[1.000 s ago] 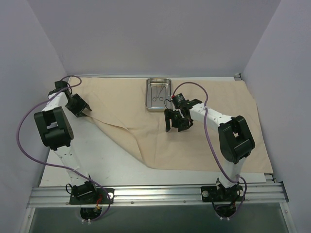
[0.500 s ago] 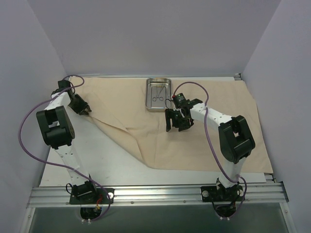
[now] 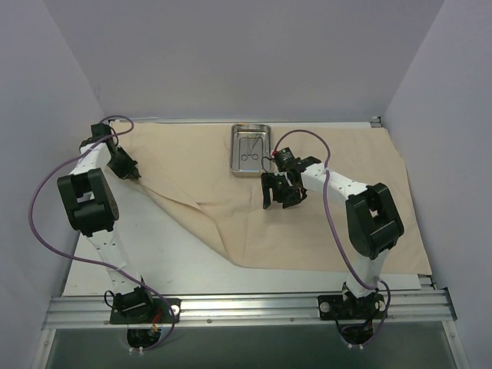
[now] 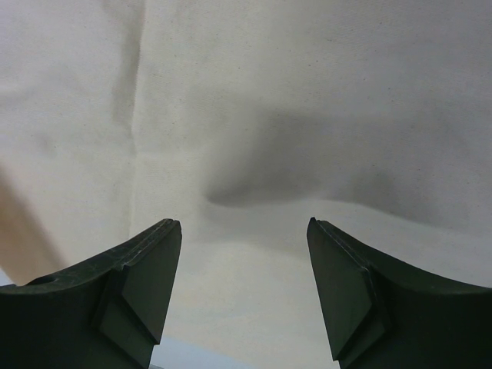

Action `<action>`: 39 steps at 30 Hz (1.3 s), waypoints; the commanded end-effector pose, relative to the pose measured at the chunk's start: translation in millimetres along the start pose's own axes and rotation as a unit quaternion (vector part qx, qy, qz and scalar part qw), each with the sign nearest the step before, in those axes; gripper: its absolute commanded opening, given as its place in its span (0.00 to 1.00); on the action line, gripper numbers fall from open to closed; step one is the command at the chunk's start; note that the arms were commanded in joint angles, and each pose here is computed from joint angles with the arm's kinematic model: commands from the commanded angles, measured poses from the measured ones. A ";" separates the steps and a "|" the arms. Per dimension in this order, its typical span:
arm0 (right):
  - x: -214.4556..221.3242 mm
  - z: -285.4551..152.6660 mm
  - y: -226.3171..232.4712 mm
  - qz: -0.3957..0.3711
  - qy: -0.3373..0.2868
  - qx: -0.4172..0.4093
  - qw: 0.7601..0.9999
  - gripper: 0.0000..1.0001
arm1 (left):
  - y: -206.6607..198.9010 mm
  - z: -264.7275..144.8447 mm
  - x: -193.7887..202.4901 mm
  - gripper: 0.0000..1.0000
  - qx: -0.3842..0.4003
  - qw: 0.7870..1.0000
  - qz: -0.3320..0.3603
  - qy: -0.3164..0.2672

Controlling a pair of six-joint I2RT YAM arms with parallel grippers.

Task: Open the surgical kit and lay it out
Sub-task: Smooth out the surgical kit at the center of the board.

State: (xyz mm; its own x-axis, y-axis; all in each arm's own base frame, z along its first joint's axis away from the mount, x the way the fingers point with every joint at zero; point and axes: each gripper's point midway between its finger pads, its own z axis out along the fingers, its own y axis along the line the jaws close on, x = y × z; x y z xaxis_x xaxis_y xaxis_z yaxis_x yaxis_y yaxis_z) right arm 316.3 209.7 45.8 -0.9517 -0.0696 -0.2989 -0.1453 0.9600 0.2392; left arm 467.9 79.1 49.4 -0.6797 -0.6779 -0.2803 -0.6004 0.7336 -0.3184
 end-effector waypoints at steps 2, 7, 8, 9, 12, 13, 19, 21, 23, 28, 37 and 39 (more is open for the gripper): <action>-2.1 -3.2 1.5 -0.006 0.007 -0.005 1.000 0.68 | -8.4 -51.4 -23.3 0.08 -0.008 0.998 0.038 -0.048; -2.2 -6.0 2.6 -0.008 0.003 -0.009 1.000 0.67 | -11.4 -55.8 -20.6 0.26 0.001 0.998 0.052 -0.043; -1.9 -6.4 2.5 -0.009 0.003 -0.009 1.000 0.68 | -11.7 -53.1 -19.4 0.26 0.003 0.998 0.052 -0.039; -1.1 -8.1 2.4 -0.009 0.002 -0.009 1.000 0.68 | -11.9 -51.6 -18.9 0.26 0.004 0.998 0.051 -0.037; 3.5 -9.0 0.1 -0.009 0.003 -0.006 1.000 0.68 | -13.1 -46.2 -16.9 0.14 0.005 0.998 0.047 -0.030; 4.2 -9.7 -0.7 -0.008 0.003 -0.006 1.000 0.68 | -14.2 -45.1 -16.5 0.12 0.007 0.998 0.047 -0.030; 6.4 -11.2 -2.1 -0.008 0.004 -0.003 1.000 0.68 | -8.2 -47.3 -17.5 0.02 -0.013 0.998 0.042 -0.036; 4.4 -13.2 -0.9 -0.008 0.002 -0.004 1.000 0.68 | 5.5 -54.9 -9.5 0.02 -0.048 0.998 0.040 -0.020; 2.3 -14.2 0.2 -0.009 -0.001 -0.006 1.000 0.68 | 29.1 -71.6 -3.4 0.02 -0.115 0.993 0.037 -0.015; -1.0 -14.1 2.7 -0.014 -0.002 -0.011 1.000 0.68 | 65.6 -107.5 33.6 0.02 -0.196 0.980 0.013 0.016; 9.6 -15.1 8.1 -0.028 0.016 -0.024 0.999 0.68 | 114.7 -175.2 132.7 0.02 -0.252 0.966 -0.045 0.041; 13.7 -16.7 10.7 -0.032 0.020 -0.026 0.999 0.68 | 125.4 -195.3 135.2 0.02 -0.272 0.961 -0.044 0.012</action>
State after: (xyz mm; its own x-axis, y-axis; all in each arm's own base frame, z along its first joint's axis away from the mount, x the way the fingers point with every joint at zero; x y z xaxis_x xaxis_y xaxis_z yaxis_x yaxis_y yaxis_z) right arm 306.5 211.2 42.2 -0.9553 -0.1106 -0.2741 -0.1831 0.9493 0.2554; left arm 254.7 80.9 132.1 -0.6501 -0.7269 -0.2215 -0.7555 0.6493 0.0866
